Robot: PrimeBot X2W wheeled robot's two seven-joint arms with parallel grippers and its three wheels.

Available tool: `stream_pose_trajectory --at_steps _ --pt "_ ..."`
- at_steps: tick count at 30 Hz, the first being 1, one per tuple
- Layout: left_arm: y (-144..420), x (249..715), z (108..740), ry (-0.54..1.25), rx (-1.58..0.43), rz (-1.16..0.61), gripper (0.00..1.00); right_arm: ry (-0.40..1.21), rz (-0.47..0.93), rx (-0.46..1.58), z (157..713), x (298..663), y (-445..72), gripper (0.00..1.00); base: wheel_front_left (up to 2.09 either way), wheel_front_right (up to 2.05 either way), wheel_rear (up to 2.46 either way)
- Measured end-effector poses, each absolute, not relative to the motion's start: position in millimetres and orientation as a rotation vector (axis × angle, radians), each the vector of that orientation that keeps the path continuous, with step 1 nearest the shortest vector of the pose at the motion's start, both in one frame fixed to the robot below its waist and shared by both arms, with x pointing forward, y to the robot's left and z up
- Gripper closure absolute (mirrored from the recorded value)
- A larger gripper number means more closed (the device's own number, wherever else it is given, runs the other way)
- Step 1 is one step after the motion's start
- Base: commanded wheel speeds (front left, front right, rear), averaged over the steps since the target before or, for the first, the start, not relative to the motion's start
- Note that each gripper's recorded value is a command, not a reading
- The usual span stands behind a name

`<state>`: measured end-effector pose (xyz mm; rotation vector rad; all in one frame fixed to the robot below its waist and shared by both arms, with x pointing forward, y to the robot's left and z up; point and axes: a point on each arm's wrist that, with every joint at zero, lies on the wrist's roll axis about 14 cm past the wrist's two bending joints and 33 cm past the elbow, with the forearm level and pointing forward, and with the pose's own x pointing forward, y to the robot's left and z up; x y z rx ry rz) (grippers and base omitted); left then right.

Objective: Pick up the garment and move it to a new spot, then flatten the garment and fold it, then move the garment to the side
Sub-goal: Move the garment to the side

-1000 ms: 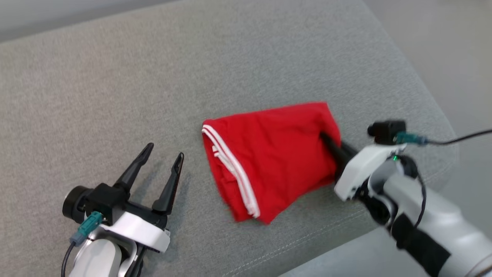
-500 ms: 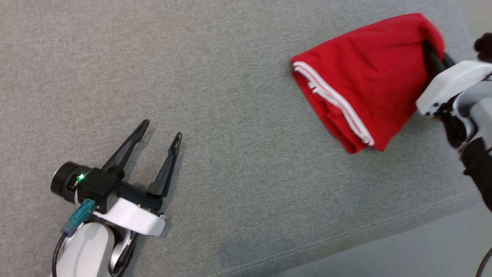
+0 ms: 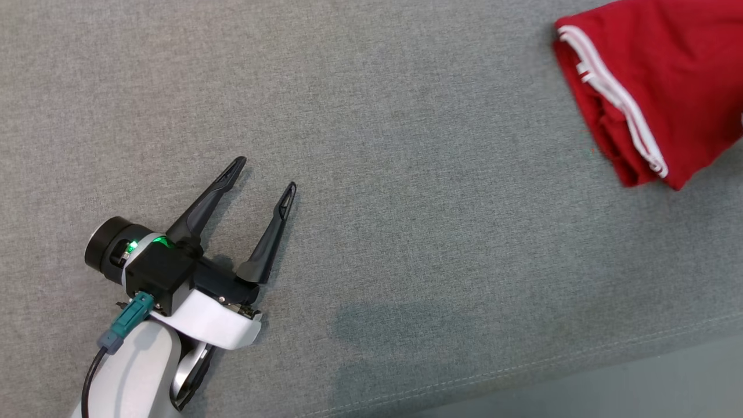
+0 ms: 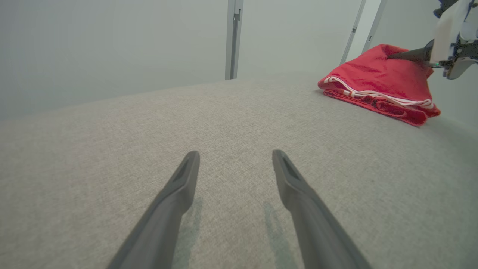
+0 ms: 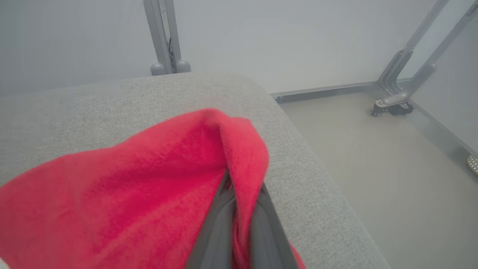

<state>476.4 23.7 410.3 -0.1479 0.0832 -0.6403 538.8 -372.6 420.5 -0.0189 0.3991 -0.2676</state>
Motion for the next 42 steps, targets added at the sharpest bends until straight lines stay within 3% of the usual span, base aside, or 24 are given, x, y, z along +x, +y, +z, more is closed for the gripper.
stream_pose_trajectory --at_steps 9,10,11,30,42 --pt "25.7 475.1 408.2 0.088 -0.144 -0.641 0.00 0.412 -0.379 -0.055 420.9 514.8 -418.2 1.00 0.00 0.00 0.00" --pt "25.0 474.9 407.9 0.089 -0.144 -0.644 0.00 0.406 -0.386 -0.053 421.8 515.0 -419.3 0.69 0.00 0.00 0.00" --pt "24.8 474.8 407.7 0.089 -0.144 -0.645 0.00 0.401 -0.391 -0.051 422.6 515.4 -420.3 0.00 0.00 0.00 0.00" --pt "21.3 466.5 451.8 0.003 -0.134 -0.642 0.00 0.332 -0.420 -0.081 457.8 498.1 -424.8 0.00 0.00 0.00 0.00" --pt "24.5 445.5 480.8 -0.031 -0.151 -0.600 0.00 0.179 -0.278 -0.113 495.1 498.1 -370.6 0.00 0.00 0.00 0.00"
